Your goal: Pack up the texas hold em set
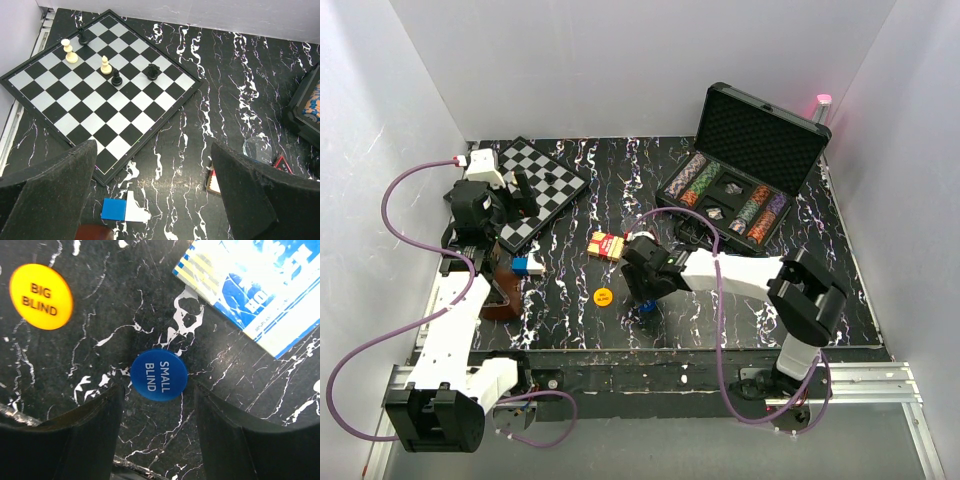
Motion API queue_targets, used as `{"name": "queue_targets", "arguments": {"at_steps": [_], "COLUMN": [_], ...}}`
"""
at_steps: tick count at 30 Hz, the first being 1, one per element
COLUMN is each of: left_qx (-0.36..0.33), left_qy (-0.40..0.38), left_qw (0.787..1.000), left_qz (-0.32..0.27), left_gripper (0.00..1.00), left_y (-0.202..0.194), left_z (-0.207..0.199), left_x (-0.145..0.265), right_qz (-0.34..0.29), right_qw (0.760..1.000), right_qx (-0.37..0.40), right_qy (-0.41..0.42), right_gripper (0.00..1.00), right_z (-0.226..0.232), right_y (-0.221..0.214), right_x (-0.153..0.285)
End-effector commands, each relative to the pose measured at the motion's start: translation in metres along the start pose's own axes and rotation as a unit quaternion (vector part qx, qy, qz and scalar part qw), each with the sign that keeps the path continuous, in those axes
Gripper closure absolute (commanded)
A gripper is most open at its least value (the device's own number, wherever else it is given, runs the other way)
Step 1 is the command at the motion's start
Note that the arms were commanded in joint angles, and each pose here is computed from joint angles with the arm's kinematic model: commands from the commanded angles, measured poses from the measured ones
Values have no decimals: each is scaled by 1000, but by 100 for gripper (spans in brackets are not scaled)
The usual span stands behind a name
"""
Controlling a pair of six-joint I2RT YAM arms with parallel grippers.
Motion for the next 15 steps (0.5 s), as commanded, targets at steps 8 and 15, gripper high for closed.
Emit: {"name": "queue_targets", "arguments": {"at_steps": [8,15], "left_qx": [-9,-10], "left_qy": [1,3], "left_qw": [1000,1000], "left_qz": [-17,-16], "left_gripper": [2,2], "left_y": [7,7], "left_z": [0,1], "left_x": [5,5], "right_qz": [35,50], "right_qw": [999,998], "right_qx": [8,21], "right_qy": [-31,-40], "right_gripper": [35,35], "right_z": [8,12], "right_y": [1,-2], "right_x": [-5,-9]}}
Point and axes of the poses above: each gripper's point midway between its finger pads, its own x axis back along the fingers, its own z axis along the line the jaws close on, y = z × x, the point moved 1 cm from there along x, back along the fingers, and after that the axes turned 9 degrees about x, right-handed, at the moved point
